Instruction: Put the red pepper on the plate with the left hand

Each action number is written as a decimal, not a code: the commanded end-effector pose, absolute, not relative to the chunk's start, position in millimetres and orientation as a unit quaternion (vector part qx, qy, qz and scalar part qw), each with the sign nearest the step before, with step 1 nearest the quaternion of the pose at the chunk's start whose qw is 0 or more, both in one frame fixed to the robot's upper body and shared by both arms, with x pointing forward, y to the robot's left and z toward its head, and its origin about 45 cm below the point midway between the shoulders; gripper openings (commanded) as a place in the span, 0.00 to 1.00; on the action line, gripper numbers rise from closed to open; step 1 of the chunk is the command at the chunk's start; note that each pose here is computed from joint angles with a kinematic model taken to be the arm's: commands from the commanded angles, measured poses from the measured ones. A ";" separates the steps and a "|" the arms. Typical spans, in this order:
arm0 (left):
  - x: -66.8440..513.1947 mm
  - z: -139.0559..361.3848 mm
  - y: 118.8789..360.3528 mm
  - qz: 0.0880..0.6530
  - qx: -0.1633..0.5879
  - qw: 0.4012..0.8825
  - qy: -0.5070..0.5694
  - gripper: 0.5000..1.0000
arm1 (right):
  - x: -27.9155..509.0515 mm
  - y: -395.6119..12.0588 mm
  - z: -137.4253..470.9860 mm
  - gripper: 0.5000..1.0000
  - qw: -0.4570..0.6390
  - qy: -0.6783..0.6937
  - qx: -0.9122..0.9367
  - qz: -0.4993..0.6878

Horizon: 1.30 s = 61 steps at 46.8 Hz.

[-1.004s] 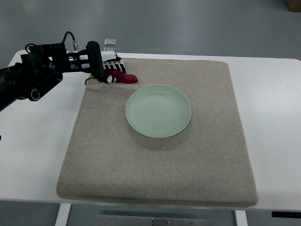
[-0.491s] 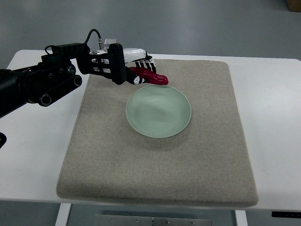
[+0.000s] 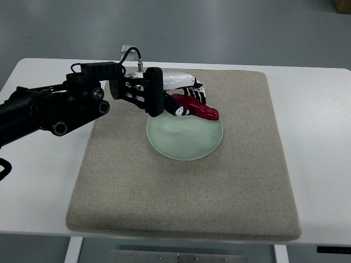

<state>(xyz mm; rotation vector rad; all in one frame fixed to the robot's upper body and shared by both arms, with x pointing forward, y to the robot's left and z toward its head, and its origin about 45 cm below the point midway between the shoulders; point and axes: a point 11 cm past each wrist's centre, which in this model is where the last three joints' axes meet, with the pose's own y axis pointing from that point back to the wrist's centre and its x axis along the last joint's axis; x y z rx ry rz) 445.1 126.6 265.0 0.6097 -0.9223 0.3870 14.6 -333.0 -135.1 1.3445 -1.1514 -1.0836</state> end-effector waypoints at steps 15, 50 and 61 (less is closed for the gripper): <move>439.0 249.3 128.2 0.171 0.298 0.837 -0.426 0.53 | 14.7 -333.0 -135.1 0.86 0.508 -0.478 0.558 -0.450; 466.2 257.5 158.8 0.233 0.314 0.821 -0.416 0.92 | 14.7 -333.0 -135.1 0.86 0.508 -0.478 0.558 -0.450; 487.1 284.6 176.6 0.311 0.279 0.823 -0.386 0.92 | 14.7 -333.0 -135.1 0.86 0.508 -0.478 0.558 -0.450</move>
